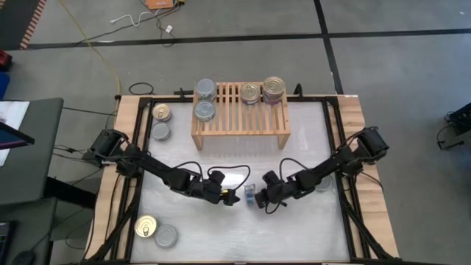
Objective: Stack canned seafood by type on shelf
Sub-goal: Stack the blue tuna can on top of the blue tuna can on the shelf
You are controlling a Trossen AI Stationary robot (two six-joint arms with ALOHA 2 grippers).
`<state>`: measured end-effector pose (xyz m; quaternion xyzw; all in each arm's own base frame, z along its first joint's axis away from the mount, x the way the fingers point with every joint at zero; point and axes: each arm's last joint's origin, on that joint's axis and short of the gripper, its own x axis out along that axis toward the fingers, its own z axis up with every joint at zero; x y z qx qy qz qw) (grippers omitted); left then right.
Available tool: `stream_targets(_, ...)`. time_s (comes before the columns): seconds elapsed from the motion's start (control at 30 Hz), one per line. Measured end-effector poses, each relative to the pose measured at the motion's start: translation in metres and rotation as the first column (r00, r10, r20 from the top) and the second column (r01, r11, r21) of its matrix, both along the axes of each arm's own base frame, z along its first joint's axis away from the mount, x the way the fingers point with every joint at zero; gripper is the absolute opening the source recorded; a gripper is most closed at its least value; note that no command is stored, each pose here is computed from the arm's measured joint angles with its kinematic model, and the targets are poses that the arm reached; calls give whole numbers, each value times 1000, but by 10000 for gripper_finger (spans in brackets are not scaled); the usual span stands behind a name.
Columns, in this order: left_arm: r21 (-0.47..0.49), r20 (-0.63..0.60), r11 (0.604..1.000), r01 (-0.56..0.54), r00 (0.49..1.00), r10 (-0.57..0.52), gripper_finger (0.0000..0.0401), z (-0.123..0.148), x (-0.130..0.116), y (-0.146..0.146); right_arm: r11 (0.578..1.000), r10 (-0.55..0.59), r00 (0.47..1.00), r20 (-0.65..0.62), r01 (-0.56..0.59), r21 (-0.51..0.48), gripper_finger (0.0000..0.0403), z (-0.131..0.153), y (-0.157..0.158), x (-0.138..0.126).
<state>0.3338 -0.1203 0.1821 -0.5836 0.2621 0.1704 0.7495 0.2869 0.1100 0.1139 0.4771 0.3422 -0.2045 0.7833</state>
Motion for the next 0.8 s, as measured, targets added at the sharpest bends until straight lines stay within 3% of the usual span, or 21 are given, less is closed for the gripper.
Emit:
stream_targets(0.43,1,113,994,-113,987,112,300,8,6,4,999,15,998,61,-13,-36,58,12,2,0)
stream_targets(0.8,6,136,993,-121,984,119,300,17,14,13,996,48,993,111,-40,-79,59,27,2,-1)
